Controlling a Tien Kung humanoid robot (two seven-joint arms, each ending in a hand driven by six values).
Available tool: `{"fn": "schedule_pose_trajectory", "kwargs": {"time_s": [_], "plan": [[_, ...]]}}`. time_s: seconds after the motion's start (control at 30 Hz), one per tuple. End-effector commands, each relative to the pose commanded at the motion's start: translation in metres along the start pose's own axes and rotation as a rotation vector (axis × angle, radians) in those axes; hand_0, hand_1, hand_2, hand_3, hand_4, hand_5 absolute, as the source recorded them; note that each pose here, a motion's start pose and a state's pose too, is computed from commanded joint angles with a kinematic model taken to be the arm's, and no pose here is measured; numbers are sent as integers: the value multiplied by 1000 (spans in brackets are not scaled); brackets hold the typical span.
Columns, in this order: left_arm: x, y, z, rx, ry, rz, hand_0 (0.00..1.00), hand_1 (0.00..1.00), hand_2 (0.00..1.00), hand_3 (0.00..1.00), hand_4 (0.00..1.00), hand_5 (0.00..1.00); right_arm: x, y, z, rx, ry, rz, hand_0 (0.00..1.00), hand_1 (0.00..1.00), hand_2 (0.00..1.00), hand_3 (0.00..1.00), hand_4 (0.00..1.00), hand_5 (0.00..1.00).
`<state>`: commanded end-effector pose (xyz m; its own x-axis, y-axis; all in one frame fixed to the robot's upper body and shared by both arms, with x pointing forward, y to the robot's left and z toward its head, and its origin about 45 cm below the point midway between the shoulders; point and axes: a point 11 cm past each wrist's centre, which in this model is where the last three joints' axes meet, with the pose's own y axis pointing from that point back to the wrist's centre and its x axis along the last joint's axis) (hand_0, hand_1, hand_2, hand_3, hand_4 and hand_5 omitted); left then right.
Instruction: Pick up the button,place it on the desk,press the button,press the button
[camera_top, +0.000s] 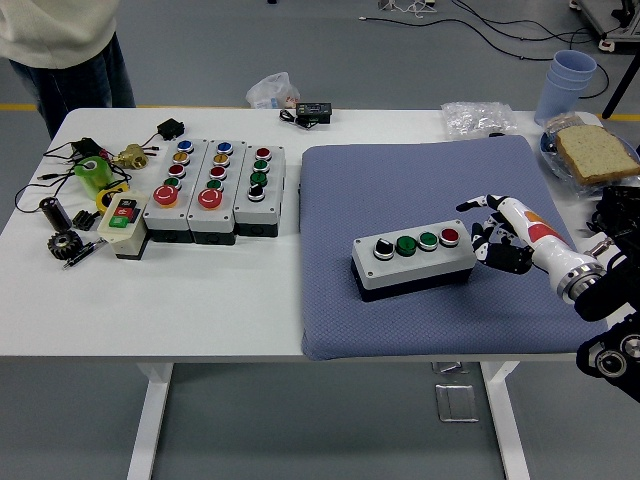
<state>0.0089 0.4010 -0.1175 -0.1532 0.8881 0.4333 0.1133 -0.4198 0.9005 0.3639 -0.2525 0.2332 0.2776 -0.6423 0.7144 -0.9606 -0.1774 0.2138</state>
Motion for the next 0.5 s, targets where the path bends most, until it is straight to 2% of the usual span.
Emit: {"fn": "schedule_pose_trajectory", "kwargs": {"time_s": [0.2,0.5], "plan": [[0,0,0,2,-4,2,560,421,425,429,271,371,-8,-4,5,-35,26,-29,219,41,247,751,350,2],[1,0,0,2,-10,3,560,421,425,430,269,373,-13,-2,4,-42,39,-43,230,45,251,746,368,2]]}}
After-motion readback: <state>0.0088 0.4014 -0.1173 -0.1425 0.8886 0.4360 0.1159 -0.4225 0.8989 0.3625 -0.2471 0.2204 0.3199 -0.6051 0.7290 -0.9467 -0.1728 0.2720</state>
